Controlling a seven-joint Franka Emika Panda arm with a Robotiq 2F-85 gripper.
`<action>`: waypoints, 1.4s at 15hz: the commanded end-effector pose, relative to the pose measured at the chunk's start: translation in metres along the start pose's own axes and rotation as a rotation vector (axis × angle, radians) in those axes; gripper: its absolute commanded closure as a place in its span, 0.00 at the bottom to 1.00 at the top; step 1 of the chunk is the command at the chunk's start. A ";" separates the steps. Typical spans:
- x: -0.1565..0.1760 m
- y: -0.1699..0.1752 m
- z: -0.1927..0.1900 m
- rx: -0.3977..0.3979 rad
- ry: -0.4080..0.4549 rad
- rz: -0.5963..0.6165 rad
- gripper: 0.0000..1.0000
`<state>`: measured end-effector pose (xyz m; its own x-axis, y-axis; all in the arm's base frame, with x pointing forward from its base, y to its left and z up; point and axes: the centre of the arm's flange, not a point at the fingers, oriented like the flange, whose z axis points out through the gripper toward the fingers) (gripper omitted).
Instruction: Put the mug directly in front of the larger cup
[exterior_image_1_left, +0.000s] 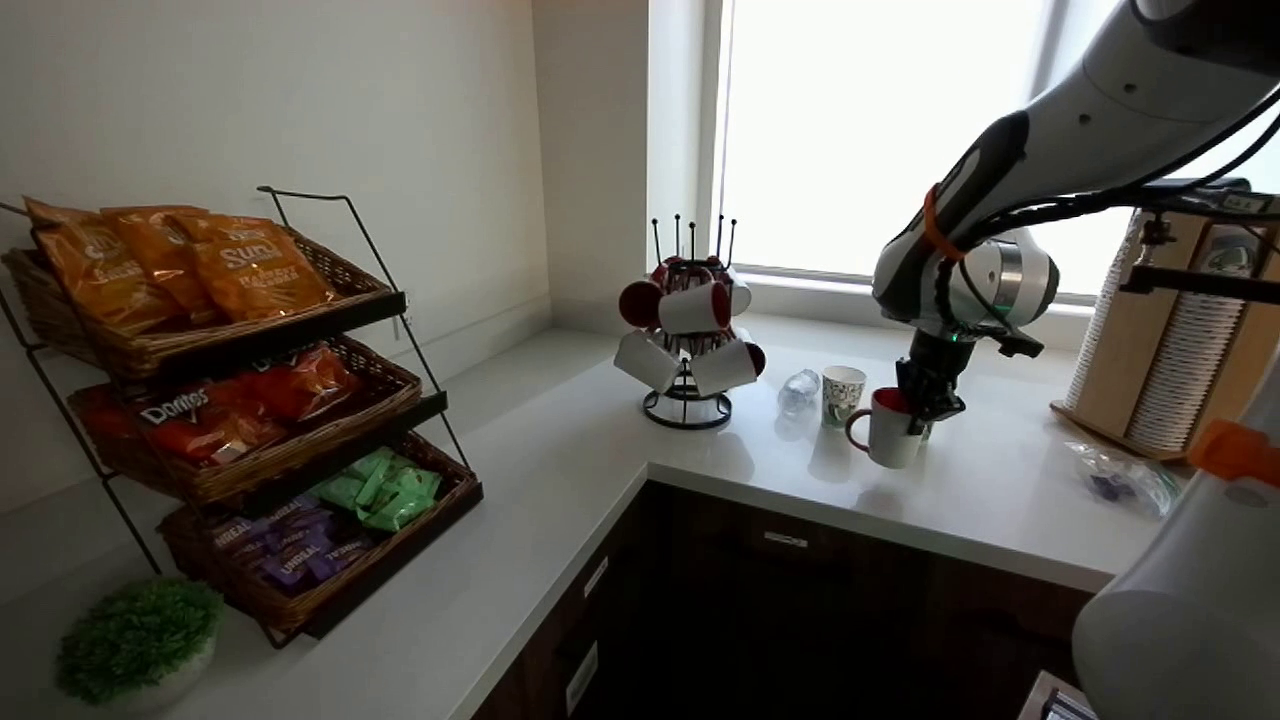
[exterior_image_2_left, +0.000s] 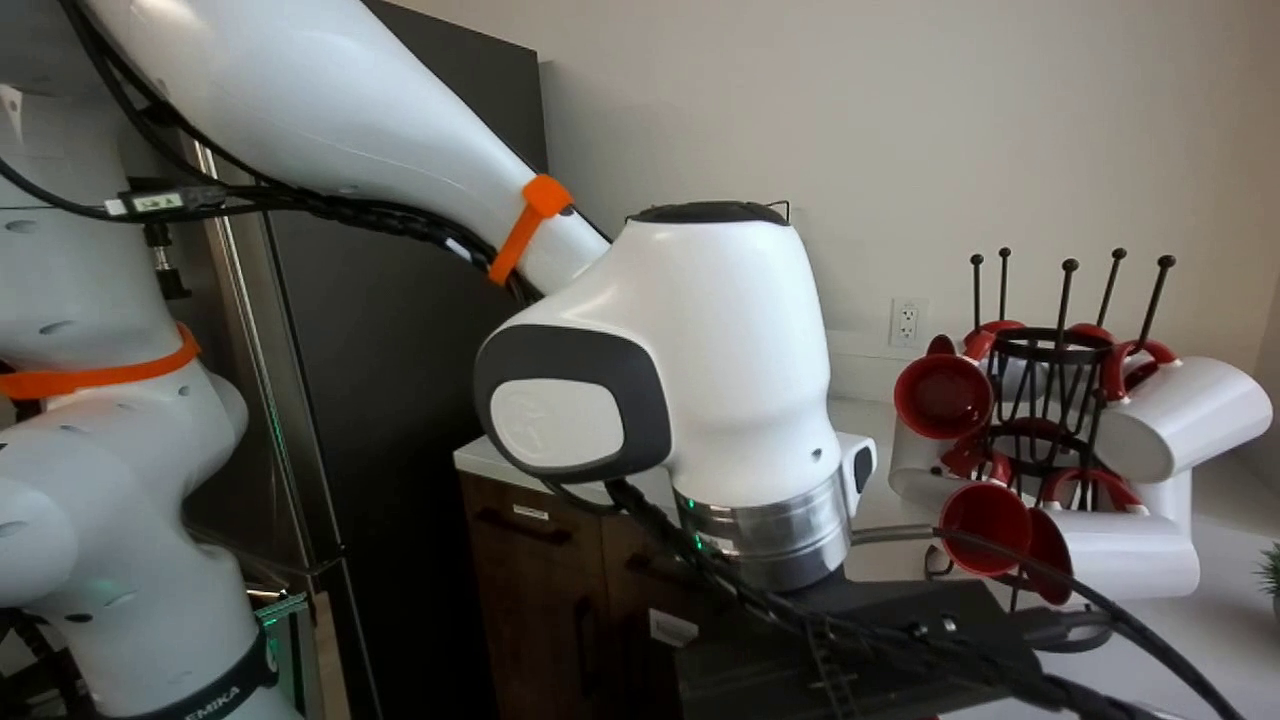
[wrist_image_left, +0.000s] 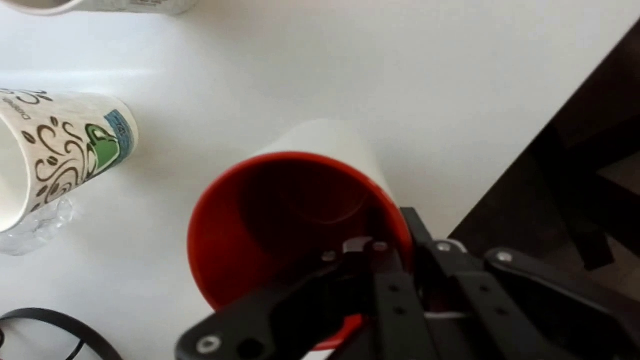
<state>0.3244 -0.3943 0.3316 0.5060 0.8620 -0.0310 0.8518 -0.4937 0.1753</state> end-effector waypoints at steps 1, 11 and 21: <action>-0.022 0.015 0.018 -0.060 -0.022 -0.152 0.97; -0.036 0.026 0.040 -0.041 0.060 -0.085 0.97; -0.042 0.027 0.053 -0.006 0.065 -0.096 0.97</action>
<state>0.3347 -0.4375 0.2887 0.4679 0.8836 0.0168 0.8702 -0.4639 0.1662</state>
